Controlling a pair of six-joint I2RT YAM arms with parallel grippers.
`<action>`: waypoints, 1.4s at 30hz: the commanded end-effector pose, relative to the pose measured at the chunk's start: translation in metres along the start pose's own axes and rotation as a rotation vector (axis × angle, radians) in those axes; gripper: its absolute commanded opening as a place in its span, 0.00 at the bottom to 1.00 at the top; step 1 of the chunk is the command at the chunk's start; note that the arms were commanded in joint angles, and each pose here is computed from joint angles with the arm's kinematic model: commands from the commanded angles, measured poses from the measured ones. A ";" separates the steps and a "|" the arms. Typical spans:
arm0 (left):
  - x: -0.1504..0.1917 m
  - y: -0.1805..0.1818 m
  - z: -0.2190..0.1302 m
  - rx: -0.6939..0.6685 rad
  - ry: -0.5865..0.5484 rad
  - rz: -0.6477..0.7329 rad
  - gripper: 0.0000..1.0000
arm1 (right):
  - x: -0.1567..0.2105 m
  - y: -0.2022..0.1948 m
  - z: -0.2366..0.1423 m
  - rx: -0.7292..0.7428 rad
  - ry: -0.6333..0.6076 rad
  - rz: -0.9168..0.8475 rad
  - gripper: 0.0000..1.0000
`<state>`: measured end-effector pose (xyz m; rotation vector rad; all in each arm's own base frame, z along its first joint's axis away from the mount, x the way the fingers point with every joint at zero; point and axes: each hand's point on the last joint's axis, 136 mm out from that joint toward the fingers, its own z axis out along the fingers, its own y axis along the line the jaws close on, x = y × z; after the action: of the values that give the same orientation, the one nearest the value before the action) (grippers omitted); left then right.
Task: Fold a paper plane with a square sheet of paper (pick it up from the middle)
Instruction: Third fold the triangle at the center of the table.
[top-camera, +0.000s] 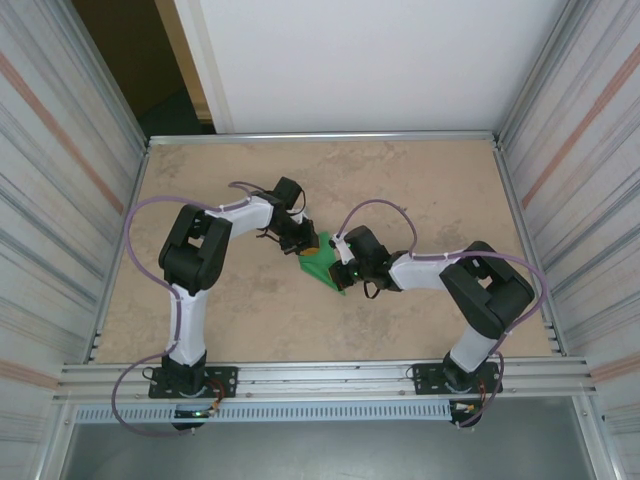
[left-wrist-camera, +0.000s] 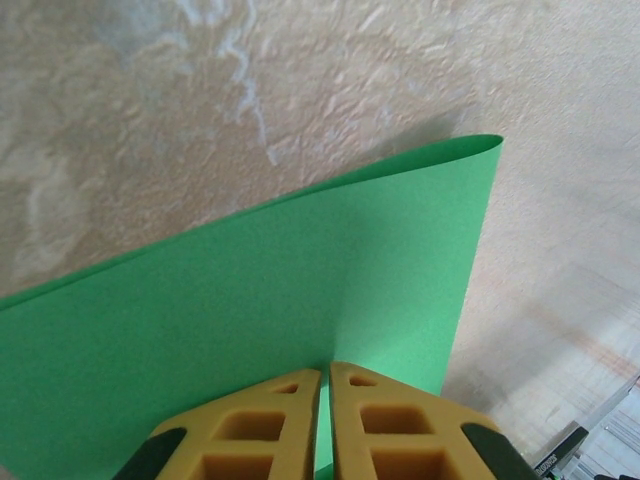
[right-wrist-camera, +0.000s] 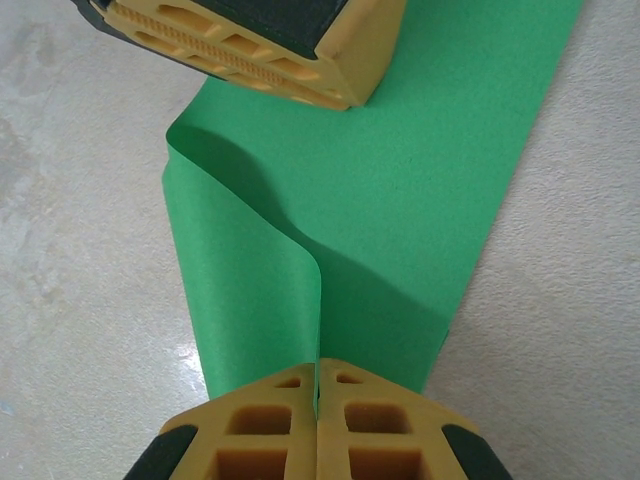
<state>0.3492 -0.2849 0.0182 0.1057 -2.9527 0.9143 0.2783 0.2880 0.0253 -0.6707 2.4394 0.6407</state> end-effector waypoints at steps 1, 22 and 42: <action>0.017 0.031 0.021 -0.110 0.068 -0.027 0.13 | -0.005 -0.002 0.003 0.007 0.009 0.024 0.03; 0.017 0.029 0.020 -0.109 0.064 -0.023 0.13 | 0.005 -0.005 0.010 0.018 0.054 0.033 0.03; 0.004 -0.025 -0.075 0.148 -0.245 -0.069 0.20 | 0.008 -0.001 0.011 -0.004 0.075 0.081 0.03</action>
<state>0.3494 -0.2657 0.0865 0.2398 -3.0775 1.0986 0.2800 0.2915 0.0198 -0.6421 2.4896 0.6480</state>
